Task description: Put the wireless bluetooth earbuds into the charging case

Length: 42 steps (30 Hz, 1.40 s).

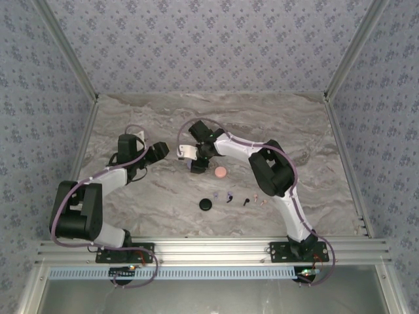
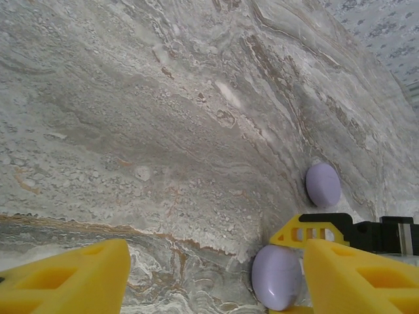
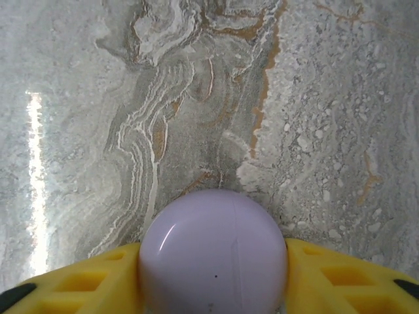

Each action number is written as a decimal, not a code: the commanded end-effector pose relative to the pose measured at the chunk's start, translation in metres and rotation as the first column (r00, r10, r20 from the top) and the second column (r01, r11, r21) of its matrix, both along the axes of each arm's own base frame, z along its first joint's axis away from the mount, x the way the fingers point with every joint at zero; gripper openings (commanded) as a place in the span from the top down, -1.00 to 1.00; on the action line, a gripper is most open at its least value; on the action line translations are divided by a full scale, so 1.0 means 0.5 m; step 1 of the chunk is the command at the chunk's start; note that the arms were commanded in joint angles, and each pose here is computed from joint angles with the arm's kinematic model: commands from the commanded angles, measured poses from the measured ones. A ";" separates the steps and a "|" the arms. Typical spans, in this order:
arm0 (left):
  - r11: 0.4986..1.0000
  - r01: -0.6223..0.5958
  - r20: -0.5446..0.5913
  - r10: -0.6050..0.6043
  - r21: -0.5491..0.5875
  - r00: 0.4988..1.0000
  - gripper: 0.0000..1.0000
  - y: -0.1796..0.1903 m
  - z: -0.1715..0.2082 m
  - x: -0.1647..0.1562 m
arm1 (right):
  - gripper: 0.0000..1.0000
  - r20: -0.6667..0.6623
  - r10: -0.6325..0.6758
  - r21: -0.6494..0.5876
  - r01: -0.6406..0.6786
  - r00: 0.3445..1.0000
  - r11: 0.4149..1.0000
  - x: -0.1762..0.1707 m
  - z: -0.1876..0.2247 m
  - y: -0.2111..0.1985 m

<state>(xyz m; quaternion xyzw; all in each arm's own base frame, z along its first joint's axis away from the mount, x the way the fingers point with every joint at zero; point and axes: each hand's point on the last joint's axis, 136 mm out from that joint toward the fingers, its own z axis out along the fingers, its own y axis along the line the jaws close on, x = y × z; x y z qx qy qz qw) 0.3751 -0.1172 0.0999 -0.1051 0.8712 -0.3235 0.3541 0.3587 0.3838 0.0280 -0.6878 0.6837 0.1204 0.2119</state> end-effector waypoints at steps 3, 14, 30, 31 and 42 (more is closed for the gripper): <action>0.996 0.072 0.061 -0.068 -0.057 0.996 -0.35 -0.026 0.065 0.004 | 0.12 0.044 -0.041 0.038 0.039 0.998 0.999 0.006 0.061 -0.008; 0.903 0.374 0.248 -0.320 -0.211 0.914 -0.29 -0.133 0.242 -0.080 | 0.12 0.294 -0.172 0.262 0.094 0.940 0.960 -0.032 0.300 -0.107; 0.688 0.703 0.419 -0.593 -0.179 0.687 -0.36 -0.333 0.391 -0.205 | 0.10 0.518 -0.189 0.397 -0.039 0.834 0.917 -0.135 0.487 -0.179; 0.682 0.708 0.412 -0.601 -0.183 0.685 -0.36 -0.341 0.387 -0.205 | 0.10 0.521 -0.191 0.401 -0.041 0.832 0.915 -0.136 0.491 -0.180; 0.643 0.740 0.395 -0.638 -0.198 0.661 -0.10 -0.389 0.372 -0.204 | 0.08 0.522 -0.193 0.417 -0.050 0.831 0.908 -0.141 0.498 -0.180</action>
